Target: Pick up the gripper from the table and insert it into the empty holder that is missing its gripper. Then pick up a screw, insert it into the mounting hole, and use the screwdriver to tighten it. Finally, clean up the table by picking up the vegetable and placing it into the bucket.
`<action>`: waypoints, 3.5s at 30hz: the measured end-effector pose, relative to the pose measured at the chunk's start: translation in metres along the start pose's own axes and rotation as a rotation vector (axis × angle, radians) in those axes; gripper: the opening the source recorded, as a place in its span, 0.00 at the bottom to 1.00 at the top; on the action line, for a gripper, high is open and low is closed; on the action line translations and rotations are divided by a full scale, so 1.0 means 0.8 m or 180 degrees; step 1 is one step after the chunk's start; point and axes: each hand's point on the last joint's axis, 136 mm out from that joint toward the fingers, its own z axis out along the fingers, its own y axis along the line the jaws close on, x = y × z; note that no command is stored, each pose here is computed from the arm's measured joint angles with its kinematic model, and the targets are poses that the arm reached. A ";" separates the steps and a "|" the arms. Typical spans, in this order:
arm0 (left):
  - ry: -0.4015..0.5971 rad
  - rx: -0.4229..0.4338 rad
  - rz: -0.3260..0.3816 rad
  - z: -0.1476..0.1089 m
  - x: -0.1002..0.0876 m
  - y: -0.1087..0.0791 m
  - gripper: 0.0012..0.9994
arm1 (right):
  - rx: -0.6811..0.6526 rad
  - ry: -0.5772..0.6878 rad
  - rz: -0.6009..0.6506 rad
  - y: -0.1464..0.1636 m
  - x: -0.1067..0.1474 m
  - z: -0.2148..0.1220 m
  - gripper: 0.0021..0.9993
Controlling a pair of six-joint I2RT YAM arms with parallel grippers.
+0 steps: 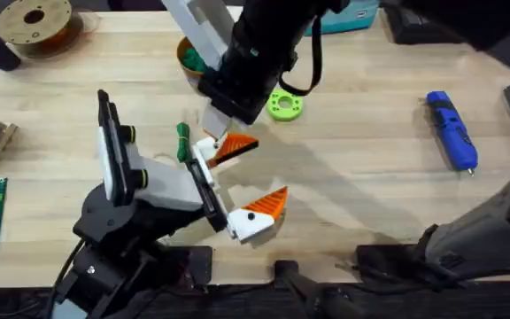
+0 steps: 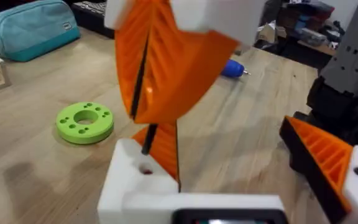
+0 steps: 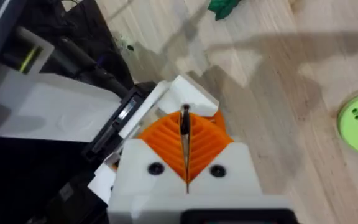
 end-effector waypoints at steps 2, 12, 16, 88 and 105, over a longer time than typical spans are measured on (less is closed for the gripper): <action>0.0000 0.0000 0.0000 0.000 0.000 0.000 0.99 | 0.0001 0.0000 0.0021 0.000 0.000 0.000 0.01; 0.0000 0.0000 0.0001 0.000 0.000 0.000 0.99 | -0.0007 0.0047 0.0060 0.000 0.003 0.003 0.01; 0.0000 0.0000 0.0000 0.000 0.000 0.000 0.99 | -0.0019 0.0115 0.0081 -0.003 0.004 0.013 0.01; 0.0009 0.0026 -0.0019 0.000 0.001 -0.002 0.99 | -0.0026 0.0165 0.0343 -0.032 0.003 0.023 0.89; 0.0007 0.0026 -0.0001 0.000 0.001 -0.002 0.99 | -0.0062 -0.0656 0.0923 -0.037 0.150 -0.077 0.89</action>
